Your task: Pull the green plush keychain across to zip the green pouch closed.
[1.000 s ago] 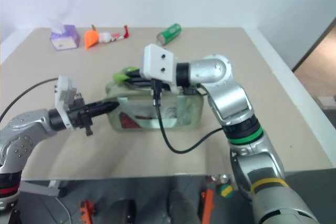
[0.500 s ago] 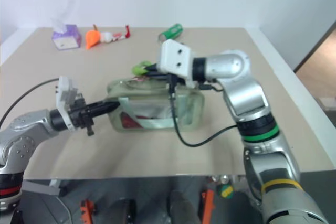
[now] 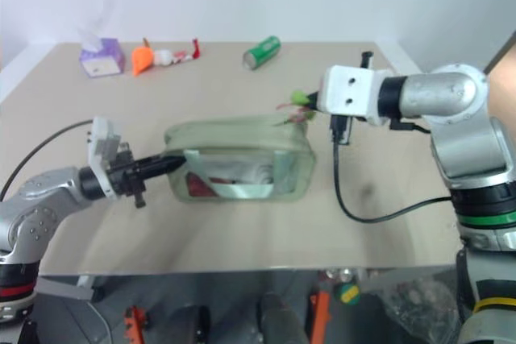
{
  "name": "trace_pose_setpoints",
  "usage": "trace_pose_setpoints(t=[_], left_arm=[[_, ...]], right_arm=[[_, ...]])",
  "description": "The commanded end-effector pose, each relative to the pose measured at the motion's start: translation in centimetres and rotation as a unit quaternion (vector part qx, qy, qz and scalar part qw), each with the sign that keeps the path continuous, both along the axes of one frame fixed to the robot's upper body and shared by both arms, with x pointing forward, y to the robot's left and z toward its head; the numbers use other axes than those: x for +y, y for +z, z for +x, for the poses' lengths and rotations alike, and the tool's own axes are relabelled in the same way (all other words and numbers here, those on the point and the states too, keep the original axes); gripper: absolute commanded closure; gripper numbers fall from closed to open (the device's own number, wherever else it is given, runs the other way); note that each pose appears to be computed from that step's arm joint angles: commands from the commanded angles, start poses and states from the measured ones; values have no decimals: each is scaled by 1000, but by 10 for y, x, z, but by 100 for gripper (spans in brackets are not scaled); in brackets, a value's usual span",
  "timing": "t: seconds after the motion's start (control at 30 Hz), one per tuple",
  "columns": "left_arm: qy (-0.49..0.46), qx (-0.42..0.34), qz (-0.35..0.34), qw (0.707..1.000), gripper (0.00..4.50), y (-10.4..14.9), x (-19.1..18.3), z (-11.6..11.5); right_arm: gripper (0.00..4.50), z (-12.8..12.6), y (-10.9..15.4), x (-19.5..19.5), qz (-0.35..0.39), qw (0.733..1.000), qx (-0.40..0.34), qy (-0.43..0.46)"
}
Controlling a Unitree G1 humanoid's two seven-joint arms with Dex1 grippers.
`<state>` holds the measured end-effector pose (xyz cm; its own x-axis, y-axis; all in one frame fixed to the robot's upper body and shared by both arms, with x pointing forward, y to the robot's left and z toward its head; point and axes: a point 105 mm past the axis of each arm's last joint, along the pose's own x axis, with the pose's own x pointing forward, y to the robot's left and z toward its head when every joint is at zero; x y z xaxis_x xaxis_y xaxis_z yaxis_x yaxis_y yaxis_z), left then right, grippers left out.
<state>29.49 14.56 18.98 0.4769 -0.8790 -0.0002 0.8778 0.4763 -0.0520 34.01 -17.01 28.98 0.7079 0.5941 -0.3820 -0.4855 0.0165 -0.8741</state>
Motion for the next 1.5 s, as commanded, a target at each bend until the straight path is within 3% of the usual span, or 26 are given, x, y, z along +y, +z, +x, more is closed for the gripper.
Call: trace_pose_setpoints(t=[0.03, 0.13, 0.2, 0.27, 0.33, 0.4, 0.57, 0.83, 0.87, 0.9, 0.97, 1.1, 1.2, 1.27, 1.37, 1.5], left_arm=[[-3, -17, 2, 1000, 450, 5, -1, 2], [-5, -17, 3, 1000, 450, 5, 0, 2], [-6, -17, 2, 1000, 450, 5, 0, 3], [-6, -17, 1, 1000, 450, 5, 0, 3], [-5, -17, -1, 1000, 450, 5, 0, 4], [-6, -16, -2, 1000, 450, 5, -1, 4], [-7, -14, -3, 1000, 450, 5, -1, 4], [6, 1, -10, 1000, 450, 6, 2, 6], [17, 8, -13, 1000, 450, 5, 4, 8], [25, 11, -14, 1000, 450, 5, 6, 9], [36, 3, -14, 999, 372, 7, 9, 11], [47, -4, -32, 998, 239, 15, 13, 12], [48, -12, -28, 998, 143, 20, 16, 8], [41, -14, -18, 999, 94, 20, 16, 3], [32, -2, -11, 999, 94, 18, 21, -11], [48, 11, -16, 999, 94, 19, 37, -23]], right_arm=[[447, 5, 16, -55, -73, 991, -50, -102], [447, 0, 6, -85, -144, 978, -34, -144], [447, -5, -13, -85, -165, 977, -7, -134], [447, -9, -33, -76, -170, 979, 17, -113], [447, -16, -86, -49, -176, 980, 69, -58], [447, -26, -123, -22, -153, 982, 107, -15], [447, -15, -151, 7, -121, 988, 97, 1], [447, -5, -141, 12, -108, 991, 83, 11], [447, -1, -127, 15, -57, 995, 86, 2], [417, 1, -114, 17, -4, 995, 95, -8], [360, -1, -87, 21, 114, 985, 130, -2], [220, -1, -68, 0, 180, 973, 143, -31], [121, -11, -62, -15, 269, 940, 205, -33], [118, -17, -62, -25, 308, 920, 239, -37], [118, -34, -65, -39, 332, 901, 277, -29], [118, -36, -63, -59, 362, 889, 275, -59]])
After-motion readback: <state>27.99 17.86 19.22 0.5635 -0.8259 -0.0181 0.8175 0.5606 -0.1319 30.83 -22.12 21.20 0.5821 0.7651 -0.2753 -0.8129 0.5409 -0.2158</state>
